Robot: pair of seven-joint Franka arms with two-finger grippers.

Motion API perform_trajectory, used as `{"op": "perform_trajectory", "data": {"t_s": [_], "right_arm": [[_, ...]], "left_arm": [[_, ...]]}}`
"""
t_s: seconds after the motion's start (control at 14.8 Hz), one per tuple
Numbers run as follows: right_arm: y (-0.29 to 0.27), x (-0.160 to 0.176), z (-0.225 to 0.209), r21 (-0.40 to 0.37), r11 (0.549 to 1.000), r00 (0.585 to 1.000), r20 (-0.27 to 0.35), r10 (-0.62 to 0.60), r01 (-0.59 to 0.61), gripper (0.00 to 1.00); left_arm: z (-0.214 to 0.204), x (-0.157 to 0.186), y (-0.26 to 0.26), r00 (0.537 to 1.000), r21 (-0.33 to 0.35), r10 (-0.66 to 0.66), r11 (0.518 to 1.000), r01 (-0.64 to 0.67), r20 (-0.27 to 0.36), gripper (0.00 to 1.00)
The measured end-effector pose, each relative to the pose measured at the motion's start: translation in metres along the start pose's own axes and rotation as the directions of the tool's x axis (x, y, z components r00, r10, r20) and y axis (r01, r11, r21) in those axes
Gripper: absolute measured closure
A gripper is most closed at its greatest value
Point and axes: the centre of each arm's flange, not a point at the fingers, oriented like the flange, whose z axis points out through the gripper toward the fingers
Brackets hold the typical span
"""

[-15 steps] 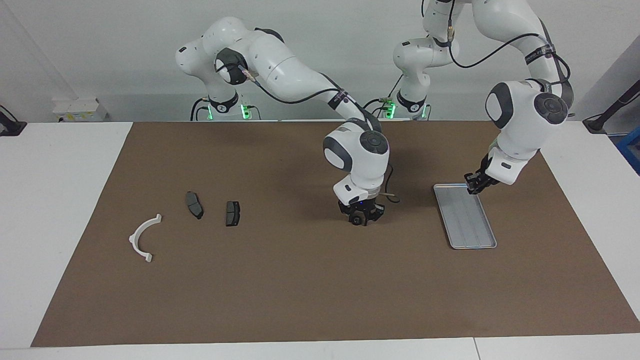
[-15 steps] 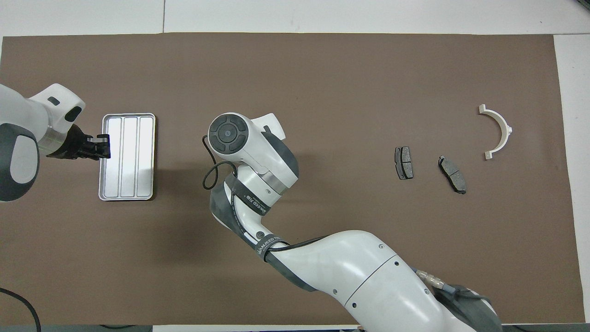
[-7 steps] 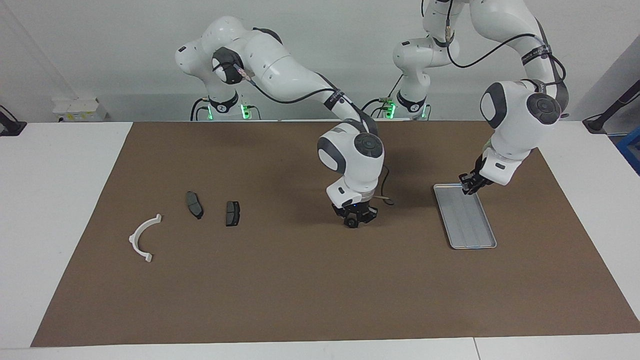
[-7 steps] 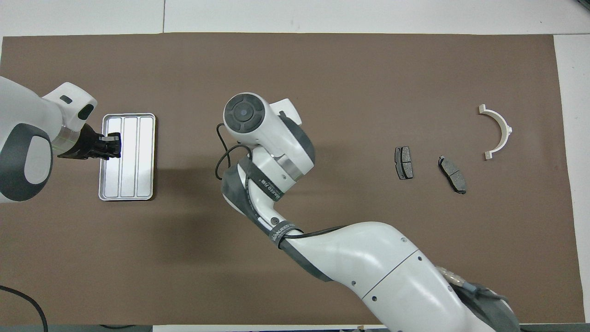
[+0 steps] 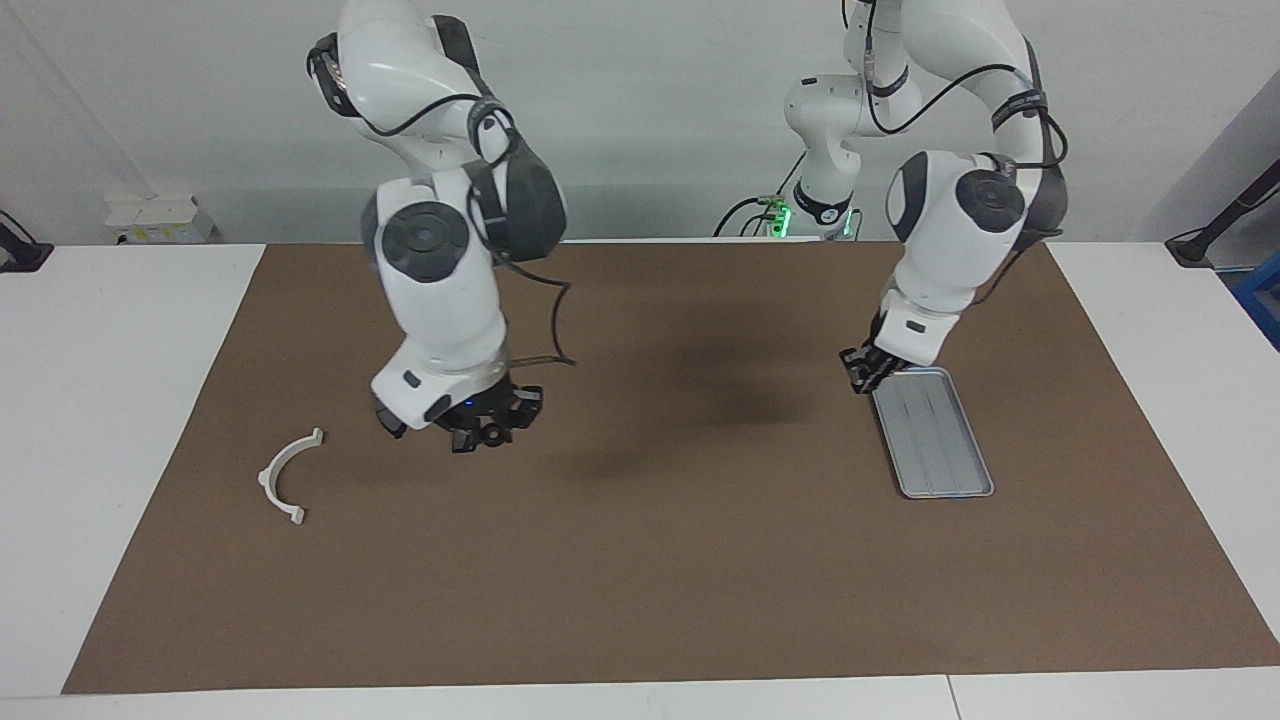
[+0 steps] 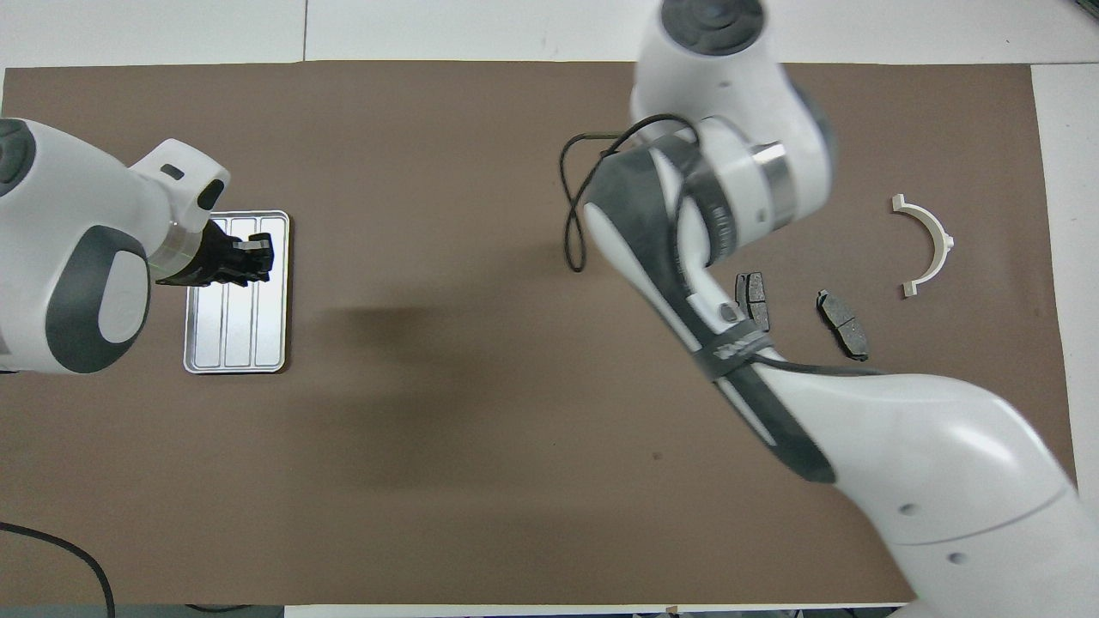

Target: Place bearing gear from tray to pile

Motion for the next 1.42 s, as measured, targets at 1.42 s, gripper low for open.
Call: {"op": "perform_trajectory", "data": {"t_s": [1.42], "right_arm": [[0.151, -0.005, 0.214, -0.012, 0.995, 0.984, -0.145, -0.1, 0.099, 0.65]], "left_arm": [[0.14, -0.004, 0.119, 0.996, -0.056, -0.09, 0.994, 0.089, -0.021, 0.44]]}}
